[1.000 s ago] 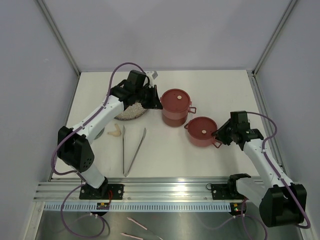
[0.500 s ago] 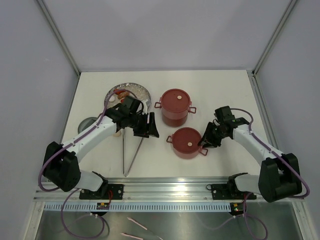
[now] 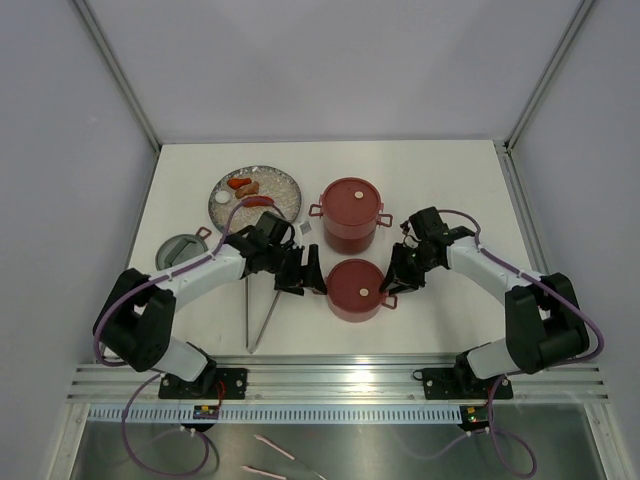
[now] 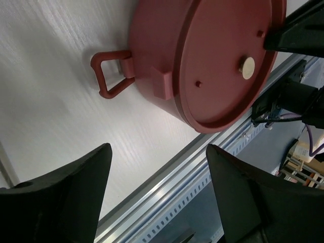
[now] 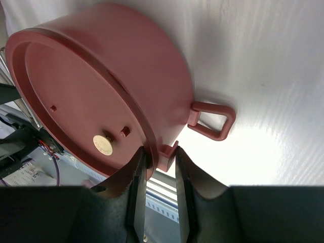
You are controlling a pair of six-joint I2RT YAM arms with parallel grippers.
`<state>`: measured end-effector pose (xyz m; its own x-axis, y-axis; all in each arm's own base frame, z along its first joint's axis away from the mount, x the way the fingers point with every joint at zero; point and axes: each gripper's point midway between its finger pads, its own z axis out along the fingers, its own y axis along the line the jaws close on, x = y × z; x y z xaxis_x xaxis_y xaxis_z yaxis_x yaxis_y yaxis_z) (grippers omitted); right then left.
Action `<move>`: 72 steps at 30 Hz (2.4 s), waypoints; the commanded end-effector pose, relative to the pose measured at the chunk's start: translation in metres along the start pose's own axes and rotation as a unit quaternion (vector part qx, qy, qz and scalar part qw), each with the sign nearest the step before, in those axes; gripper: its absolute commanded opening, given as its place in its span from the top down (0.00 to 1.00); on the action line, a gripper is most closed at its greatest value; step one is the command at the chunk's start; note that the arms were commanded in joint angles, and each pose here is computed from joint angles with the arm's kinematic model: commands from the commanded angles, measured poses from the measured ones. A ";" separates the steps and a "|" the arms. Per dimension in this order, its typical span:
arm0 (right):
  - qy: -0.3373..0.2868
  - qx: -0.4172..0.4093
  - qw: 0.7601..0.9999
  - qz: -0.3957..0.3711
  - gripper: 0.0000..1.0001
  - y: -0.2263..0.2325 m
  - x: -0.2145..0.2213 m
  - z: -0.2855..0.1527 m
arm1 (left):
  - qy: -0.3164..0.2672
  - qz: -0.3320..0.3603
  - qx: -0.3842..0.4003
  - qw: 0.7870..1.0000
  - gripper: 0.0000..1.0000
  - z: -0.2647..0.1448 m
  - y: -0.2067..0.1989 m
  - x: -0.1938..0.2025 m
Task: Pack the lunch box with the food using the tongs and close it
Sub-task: Pick up the packing box from the center of the board.
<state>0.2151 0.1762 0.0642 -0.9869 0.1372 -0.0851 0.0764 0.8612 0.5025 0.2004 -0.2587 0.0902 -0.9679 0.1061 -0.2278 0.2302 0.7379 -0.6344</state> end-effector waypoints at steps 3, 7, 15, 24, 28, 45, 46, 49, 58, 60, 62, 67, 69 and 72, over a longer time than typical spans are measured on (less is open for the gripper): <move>-0.015 -0.041 0.998 -0.037 1.00 0.019 -0.016 0.000 | -0.064 0.008 0.027 0.998 0.25 0.016 -0.007 -0.023; -0.014 -0.036 0.999 -0.038 1.00 0.015 -0.013 0.001 | -0.096 0.011 0.036 0.995 0.28 0.024 -0.007 -0.036; -0.012 -0.031 0.999 -0.035 1.00 0.012 -0.011 0.003 | -0.137 0.005 0.046 0.990 0.40 0.036 -0.006 -0.056; -0.015 -0.034 0.999 -0.031 1.00 0.013 -0.013 0.004 | -0.115 -0.005 0.065 0.991 0.55 0.049 -0.009 -0.054; -0.014 -0.033 0.999 -0.029 1.00 0.013 -0.013 0.005 | -0.109 -0.009 0.068 0.992 0.64 0.048 -0.009 -0.051; -0.079 -0.035 0.996 -0.035 1.00 0.030 -0.035 -0.023 | -0.123 0.005 0.075 0.990 1.00 0.013 -0.041 -0.066; -0.083 -0.037 0.995 -0.036 1.00 0.033 -0.036 -0.028 | -0.127 0.009 0.078 0.989 1.00 0.008 -0.046 -0.068; -0.099 -0.039 0.994 -0.041 1.00 0.040 -0.041 -0.042 | -0.139 0.018 0.082 0.987 1.00 -0.011 -0.061 -0.076; -0.163 -0.050 0.984 -0.042 1.00 0.078 -0.062 -0.108 | -0.162 0.058 0.062 0.983 1.00 -0.074 -0.106 -0.099; -0.196 -0.053 0.978 -0.047 1.00 0.090 -0.074 -0.130 | -0.178 0.068 0.062 0.980 1.00 -0.092 -0.119 -0.109; -0.207 -0.039 0.977 -0.044 1.00 0.092 -0.078 -0.142 | -0.191 0.084 0.082 0.974 1.00 -0.110 -0.139 -0.119; -0.236 -0.043 0.969 -0.057 1.00 0.116 -0.105 -0.167 | -0.204 0.110 0.085 0.969 1.00 -0.128 -0.159 -0.143; -0.242 -0.046 0.967 -0.062 1.00 0.123 -0.115 -0.172 | -0.219 0.117 0.086 0.965 1.00 -0.141 -0.166 -0.155; -0.258 -0.042 0.963 -0.067 1.00 0.130 -0.129 -0.178 | -0.223 0.117 0.091 0.963 1.00 -0.142 -0.166 -0.169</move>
<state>0.3044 0.1808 0.2777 -0.8218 0.2491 -0.5125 -0.0726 0.8463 0.5277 0.3148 -0.2937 0.3130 -0.7705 -0.0946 -0.6304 0.4178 0.6720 -0.6115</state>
